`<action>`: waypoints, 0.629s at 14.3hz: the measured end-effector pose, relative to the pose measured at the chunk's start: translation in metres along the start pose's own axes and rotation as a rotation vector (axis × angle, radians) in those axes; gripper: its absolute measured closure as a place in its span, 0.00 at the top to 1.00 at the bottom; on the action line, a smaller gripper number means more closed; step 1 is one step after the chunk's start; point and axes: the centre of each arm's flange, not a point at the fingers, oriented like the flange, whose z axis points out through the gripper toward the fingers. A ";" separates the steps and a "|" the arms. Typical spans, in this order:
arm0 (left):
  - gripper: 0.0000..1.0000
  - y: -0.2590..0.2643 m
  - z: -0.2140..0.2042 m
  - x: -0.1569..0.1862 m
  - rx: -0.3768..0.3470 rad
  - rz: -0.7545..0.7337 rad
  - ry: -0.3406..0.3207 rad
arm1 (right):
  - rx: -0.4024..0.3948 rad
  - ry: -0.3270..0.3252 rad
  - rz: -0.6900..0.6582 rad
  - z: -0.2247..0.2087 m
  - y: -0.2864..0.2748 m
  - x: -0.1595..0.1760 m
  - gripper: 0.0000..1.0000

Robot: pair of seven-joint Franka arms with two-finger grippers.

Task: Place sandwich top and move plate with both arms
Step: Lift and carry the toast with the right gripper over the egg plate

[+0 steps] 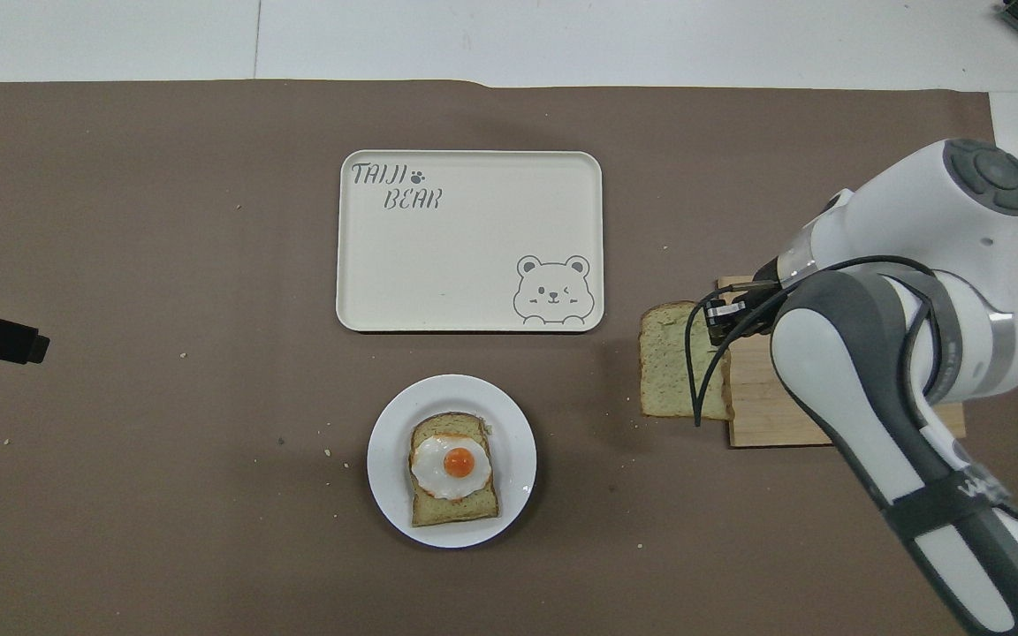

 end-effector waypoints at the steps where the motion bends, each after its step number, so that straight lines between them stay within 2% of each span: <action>1: 1.00 0.000 0.000 0.000 0.000 0.000 0.000 | 0.013 -0.008 -0.002 0.002 -0.013 -0.002 0.08; 5: 1.00 0.000 0.000 0.000 0.000 0.000 0.000 | 0.061 -0.038 -0.026 0.012 -0.067 -0.016 0.08; 9: 1.00 0.000 0.000 0.000 0.000 0.000 0.000 | 0.108 -0.077 0.044 0.026 -0.129 -0.040 0.08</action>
